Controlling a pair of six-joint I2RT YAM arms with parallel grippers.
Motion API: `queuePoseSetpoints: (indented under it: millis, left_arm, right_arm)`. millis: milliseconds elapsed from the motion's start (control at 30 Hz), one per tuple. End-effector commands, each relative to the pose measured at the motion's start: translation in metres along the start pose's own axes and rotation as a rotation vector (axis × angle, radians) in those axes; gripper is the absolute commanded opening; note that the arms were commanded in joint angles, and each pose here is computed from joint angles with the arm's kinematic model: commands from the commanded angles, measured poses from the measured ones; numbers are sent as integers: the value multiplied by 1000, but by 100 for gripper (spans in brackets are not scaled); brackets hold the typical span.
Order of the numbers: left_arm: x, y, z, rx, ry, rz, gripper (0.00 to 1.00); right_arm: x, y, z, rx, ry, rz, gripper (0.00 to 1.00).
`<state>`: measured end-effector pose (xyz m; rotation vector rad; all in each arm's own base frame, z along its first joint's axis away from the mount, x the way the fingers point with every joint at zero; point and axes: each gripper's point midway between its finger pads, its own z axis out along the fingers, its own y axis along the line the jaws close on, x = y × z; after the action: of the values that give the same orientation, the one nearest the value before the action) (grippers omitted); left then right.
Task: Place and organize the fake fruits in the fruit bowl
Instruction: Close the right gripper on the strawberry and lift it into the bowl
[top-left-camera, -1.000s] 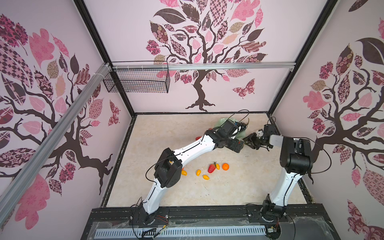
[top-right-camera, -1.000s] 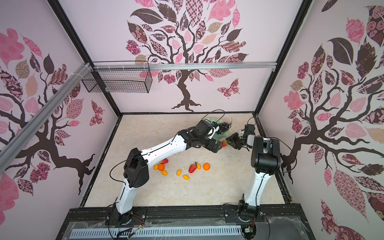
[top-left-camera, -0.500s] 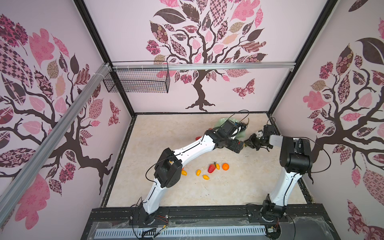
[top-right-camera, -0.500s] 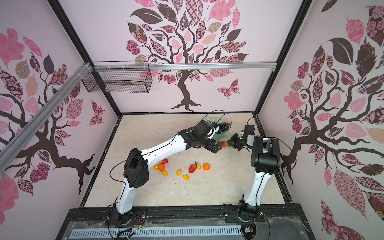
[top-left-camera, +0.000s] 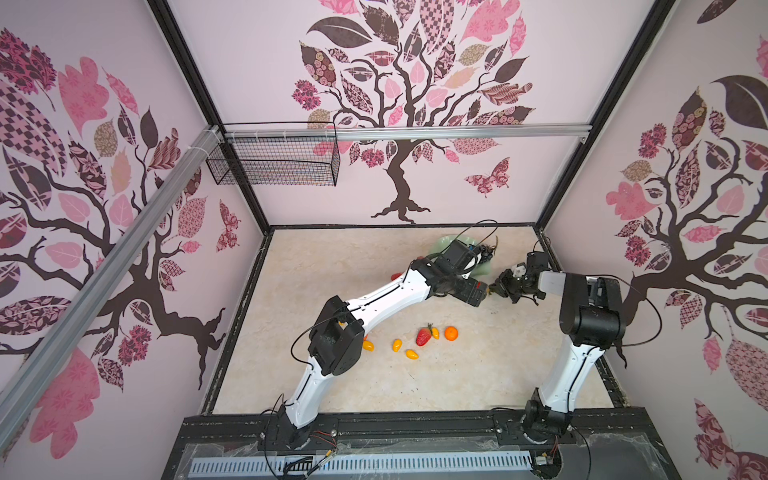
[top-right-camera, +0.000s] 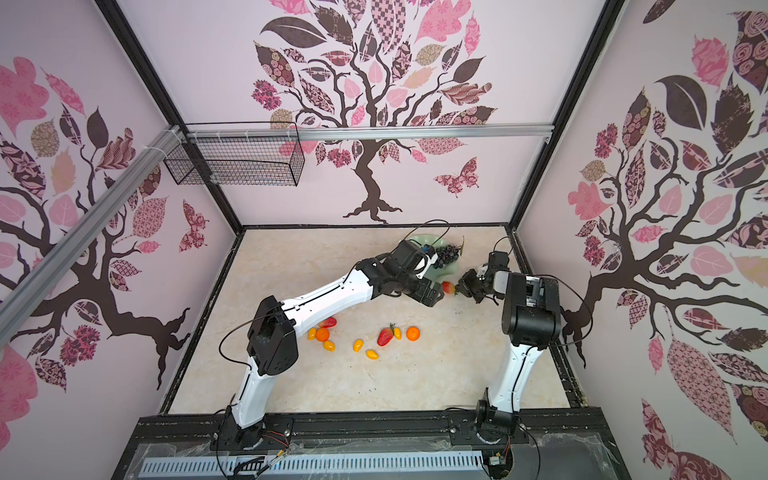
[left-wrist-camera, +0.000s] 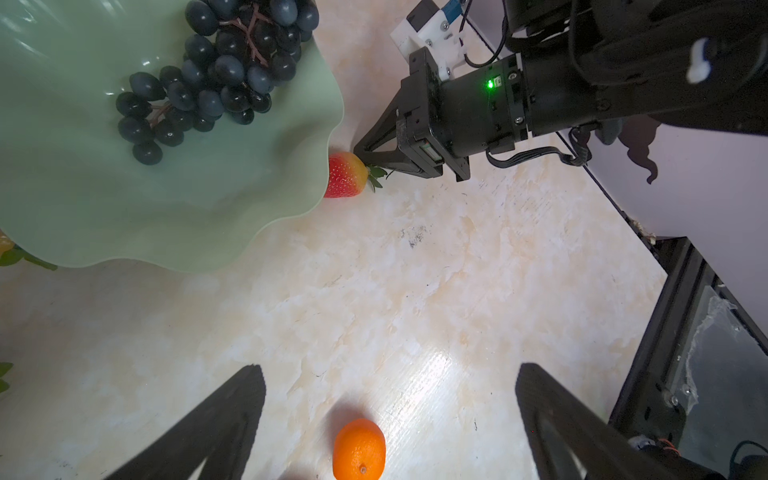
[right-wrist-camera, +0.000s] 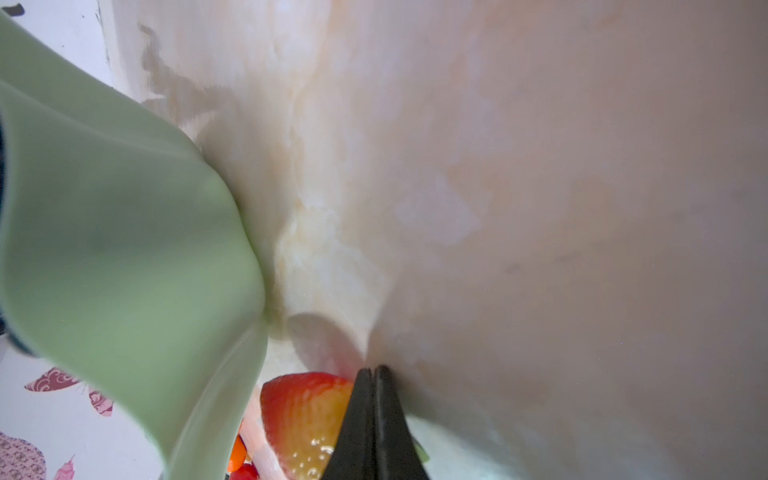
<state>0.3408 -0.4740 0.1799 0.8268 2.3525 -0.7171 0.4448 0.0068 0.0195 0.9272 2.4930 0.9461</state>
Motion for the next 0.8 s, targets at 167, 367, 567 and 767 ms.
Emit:
queuePoseSetpoints:
  millis: [167,367,567,767]
  left_arm:
    - [-37,-28,-36,86,-96,-25,99]
    - [-52,-29,-51,99,-150,-67,99]
    - [-66,-8,-60,58,-217,-160,99]
    - [-67,16,-71,13,-276,-206,99]
  right_arm:
    - [7,28,-37,-33,-69,-52,0]
    - [12,30,-63,5,-141,-99,0]
    - [16,30,-87,57,-202,-151,0]
    - [18,49,-117,37,-277,-222,0]
